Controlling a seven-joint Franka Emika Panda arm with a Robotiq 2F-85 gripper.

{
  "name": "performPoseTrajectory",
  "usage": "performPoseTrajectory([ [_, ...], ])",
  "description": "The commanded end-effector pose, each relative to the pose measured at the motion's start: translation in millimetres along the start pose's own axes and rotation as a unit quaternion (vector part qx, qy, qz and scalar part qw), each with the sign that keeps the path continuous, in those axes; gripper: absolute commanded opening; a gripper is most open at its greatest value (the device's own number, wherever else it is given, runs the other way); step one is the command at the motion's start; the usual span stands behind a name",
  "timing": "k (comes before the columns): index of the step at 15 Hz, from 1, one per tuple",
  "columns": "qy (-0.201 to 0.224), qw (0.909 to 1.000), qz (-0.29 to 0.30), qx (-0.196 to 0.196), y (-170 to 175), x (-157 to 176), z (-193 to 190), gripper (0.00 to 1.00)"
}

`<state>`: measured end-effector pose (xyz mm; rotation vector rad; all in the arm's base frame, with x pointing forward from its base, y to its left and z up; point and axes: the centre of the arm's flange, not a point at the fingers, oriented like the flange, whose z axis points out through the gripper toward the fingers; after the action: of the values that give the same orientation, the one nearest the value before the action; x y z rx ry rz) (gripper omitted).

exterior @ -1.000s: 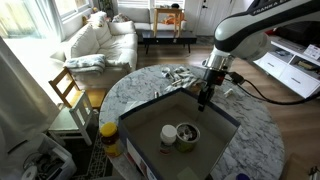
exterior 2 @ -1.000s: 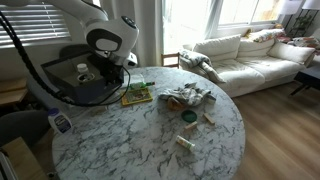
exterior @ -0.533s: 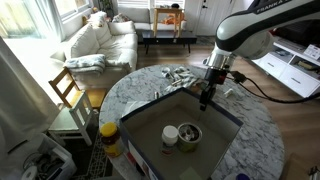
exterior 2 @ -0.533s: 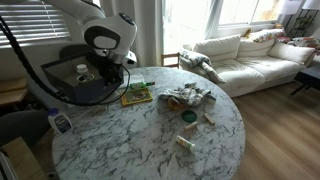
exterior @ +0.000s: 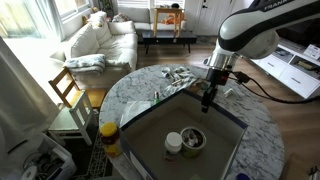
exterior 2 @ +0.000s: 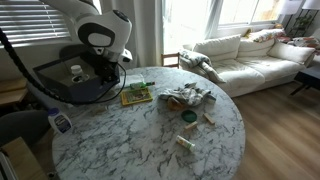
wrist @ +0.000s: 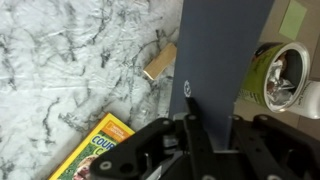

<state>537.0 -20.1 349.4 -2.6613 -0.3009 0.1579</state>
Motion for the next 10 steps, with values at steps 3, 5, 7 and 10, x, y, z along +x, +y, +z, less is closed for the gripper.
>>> performPoseTrajectory([
  [3,0.003,1.0000,0.006,-0.004,-6.4,-8.5,-0.6,0.02],
  [5,0.003,0.9999,0.015,0.006,-3.7,-5.9,-0.2,0.02],
  [7,0.002,0.9997,0.023,0.012,-2.4,-3.3,0.8,0.02],
  [10,-0.005,0.9992,0.034,0.017,-1.7,-0.9,3.5,0.02],
])
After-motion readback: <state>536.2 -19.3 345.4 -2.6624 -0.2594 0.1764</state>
